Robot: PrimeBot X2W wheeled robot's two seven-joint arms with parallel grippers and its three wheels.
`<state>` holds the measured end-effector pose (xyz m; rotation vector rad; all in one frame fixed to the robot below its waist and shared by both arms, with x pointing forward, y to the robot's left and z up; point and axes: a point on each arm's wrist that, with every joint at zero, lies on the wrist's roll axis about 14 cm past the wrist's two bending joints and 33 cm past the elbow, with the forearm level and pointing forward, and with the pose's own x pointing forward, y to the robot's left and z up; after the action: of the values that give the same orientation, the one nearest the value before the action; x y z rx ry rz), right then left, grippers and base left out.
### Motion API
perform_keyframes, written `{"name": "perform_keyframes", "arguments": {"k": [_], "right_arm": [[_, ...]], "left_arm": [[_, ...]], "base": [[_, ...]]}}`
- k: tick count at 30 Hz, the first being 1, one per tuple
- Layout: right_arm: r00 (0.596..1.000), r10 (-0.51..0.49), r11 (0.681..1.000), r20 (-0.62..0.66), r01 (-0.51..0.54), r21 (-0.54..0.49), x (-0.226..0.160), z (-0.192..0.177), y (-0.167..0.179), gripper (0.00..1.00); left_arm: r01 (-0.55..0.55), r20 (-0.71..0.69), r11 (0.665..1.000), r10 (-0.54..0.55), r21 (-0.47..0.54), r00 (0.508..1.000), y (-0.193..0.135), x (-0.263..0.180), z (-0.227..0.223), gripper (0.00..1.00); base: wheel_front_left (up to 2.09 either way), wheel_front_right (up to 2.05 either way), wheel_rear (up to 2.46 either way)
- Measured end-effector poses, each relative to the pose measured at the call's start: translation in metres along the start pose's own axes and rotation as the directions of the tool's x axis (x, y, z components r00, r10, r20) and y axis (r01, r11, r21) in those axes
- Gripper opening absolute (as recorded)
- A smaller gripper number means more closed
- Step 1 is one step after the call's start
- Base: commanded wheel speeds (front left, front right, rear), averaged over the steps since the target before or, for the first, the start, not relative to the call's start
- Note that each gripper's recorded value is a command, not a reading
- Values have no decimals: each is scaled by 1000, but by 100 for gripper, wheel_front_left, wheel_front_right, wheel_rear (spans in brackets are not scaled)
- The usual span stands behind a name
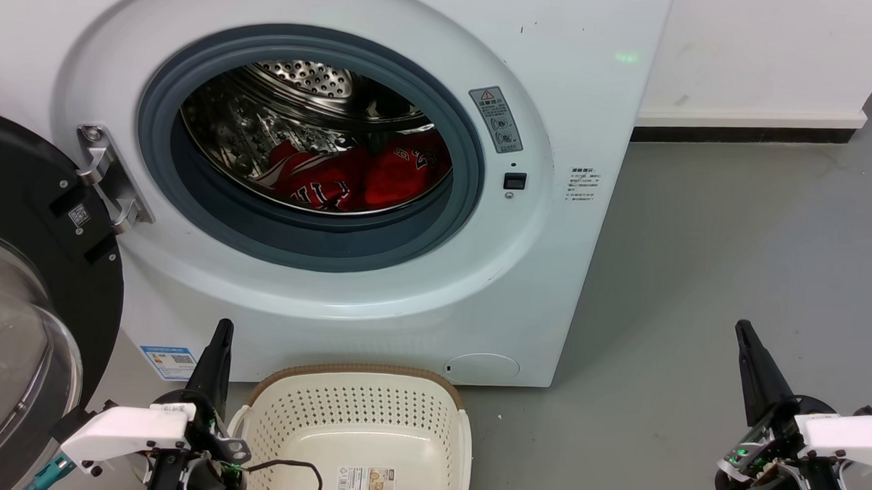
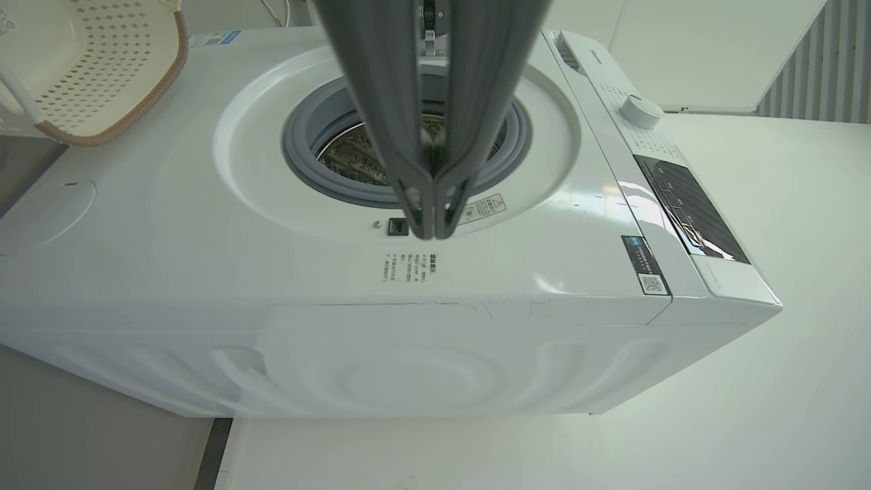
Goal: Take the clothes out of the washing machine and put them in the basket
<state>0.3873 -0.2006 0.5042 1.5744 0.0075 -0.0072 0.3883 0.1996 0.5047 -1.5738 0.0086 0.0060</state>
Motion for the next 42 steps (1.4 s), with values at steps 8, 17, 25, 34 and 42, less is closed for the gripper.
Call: {"name": "perform_keyframes", "arguments": {"k": [8, 17, 25, 34, 42], "right_arm": [[1000, 0, 1000, 0, 0, 0, 0, 0, 0, 0], [1000, -20, 1000, 0, 20, 2, -2, 0, -7, 100], [996, -90, 996, 14, 90, 1, -14, 0, -30, 100], [997, -74, 996, 35, 76, -41, -13, 0, -25, 100], [994, -88, 988, 60, 95, -123, -15, 4, -29, 100]], "left_arm": [[0, 0, 1000, 0, 0, 1000, 0, 0, 0, 0], [-21, 0, 1000, 21, -2, 1000, 7, -2, -1, 100], [-93, 19, 996, 93, 2, 996, 31, -15, 1, 100], [-96, 64, 994, 93, 51, 994, 31, -17, 9, 100], [-110, 114, 987, 96, 116, 989, 32, -18, 22, 100]], "base": [[0, 0, 0], [0, 0, 0], [0, 0, 0], [0, 0, 0], [0, 0, 0]]}}
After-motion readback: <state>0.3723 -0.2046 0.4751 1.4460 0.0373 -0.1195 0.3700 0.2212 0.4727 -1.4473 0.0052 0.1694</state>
